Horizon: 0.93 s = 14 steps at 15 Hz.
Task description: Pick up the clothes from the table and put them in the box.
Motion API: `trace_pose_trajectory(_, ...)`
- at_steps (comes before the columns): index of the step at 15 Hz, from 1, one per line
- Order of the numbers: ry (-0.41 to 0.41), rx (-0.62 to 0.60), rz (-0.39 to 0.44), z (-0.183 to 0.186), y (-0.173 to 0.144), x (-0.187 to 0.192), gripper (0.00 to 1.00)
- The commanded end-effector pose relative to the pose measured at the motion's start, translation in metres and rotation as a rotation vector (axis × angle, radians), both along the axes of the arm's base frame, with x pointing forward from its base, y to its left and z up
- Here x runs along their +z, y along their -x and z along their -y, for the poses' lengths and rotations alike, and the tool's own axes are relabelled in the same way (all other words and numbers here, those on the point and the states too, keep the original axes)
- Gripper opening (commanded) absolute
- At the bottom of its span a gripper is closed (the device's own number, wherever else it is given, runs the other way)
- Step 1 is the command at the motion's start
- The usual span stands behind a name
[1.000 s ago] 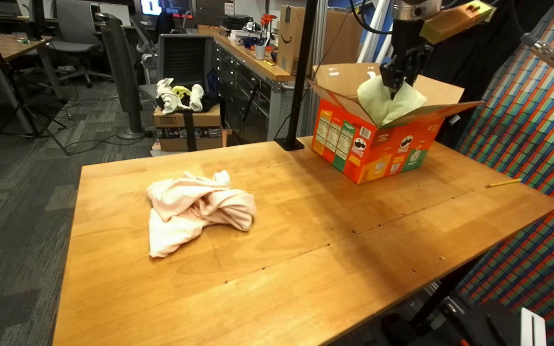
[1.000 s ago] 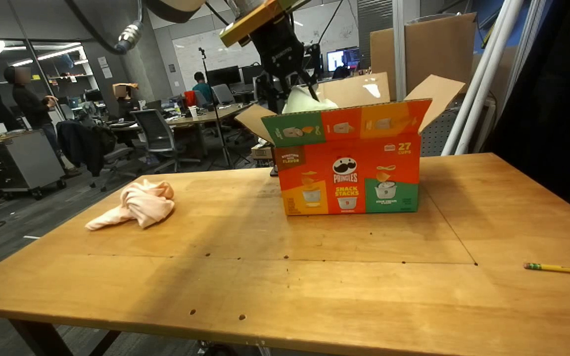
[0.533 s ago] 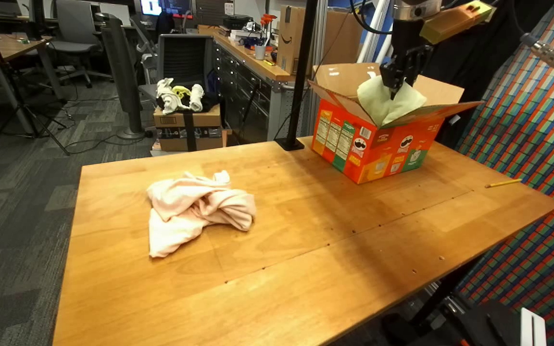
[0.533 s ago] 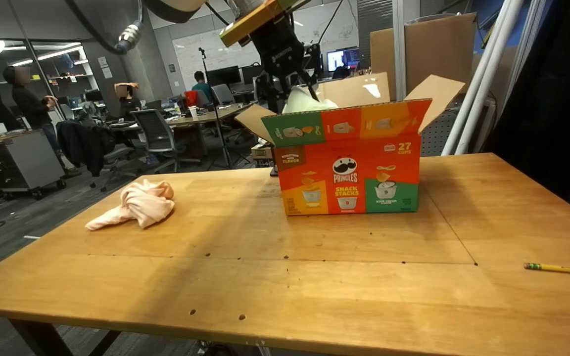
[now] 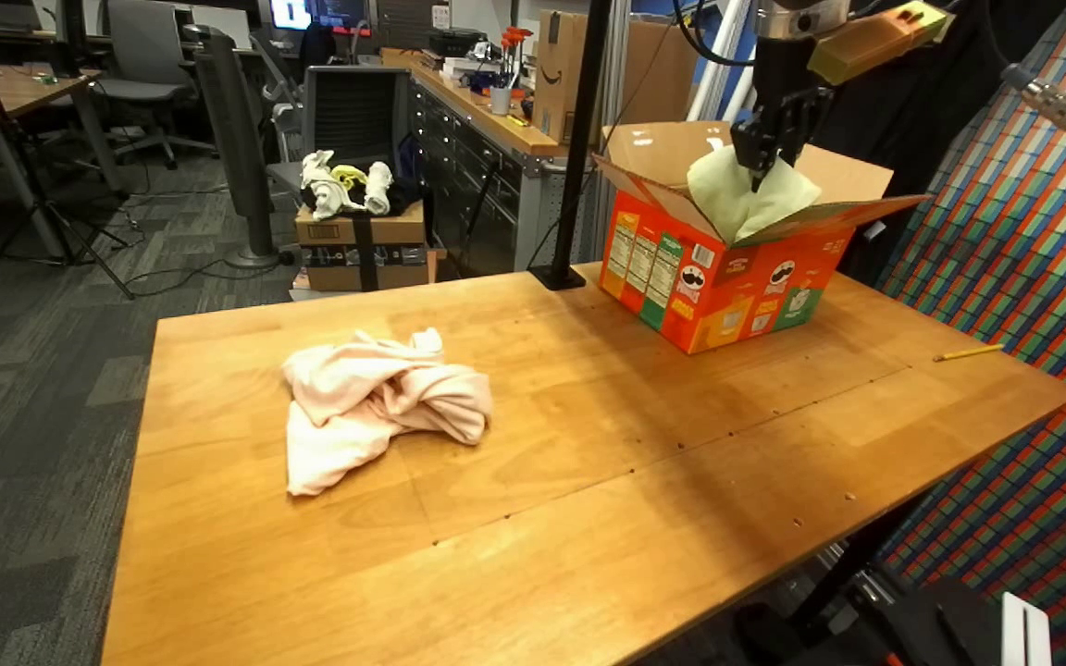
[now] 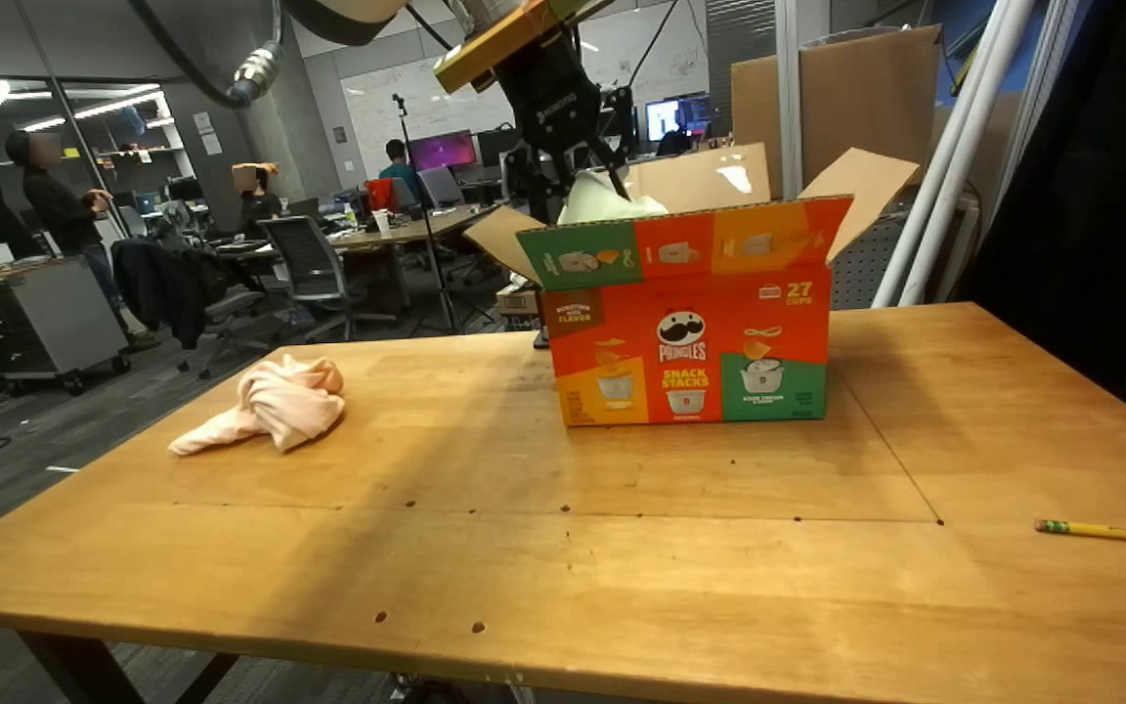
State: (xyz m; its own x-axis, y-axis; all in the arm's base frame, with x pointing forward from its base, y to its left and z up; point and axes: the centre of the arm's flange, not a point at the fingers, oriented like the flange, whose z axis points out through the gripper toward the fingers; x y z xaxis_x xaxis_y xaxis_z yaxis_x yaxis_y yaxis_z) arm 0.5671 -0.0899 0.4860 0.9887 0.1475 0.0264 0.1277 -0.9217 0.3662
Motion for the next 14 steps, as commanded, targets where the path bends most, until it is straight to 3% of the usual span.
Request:
trace_pose_trajectory(1,0.0,0.0,0.0,0.0,0.0,0.0,0.41)
trace_pose_trajectory(2,0.0,0.0,0.0,0.0,0.0,0.0,0.41)
trace_pose_trajectory(3,0.0,0.0,0.0,0.0,0.0,0.0,0.66)
trace_pose_trajectory(5,0.005,0.001,-0.002,-0.001,0.0,-0.002,0.72)
trace_pose_trajectory(9,0.012,0.018,-0.003,-0.009,-0.003,-0.005,0.99)
trace_pose_trajectory(14,0.001,0.061,0.022,-0.04,-0.001,0.007,1.0)
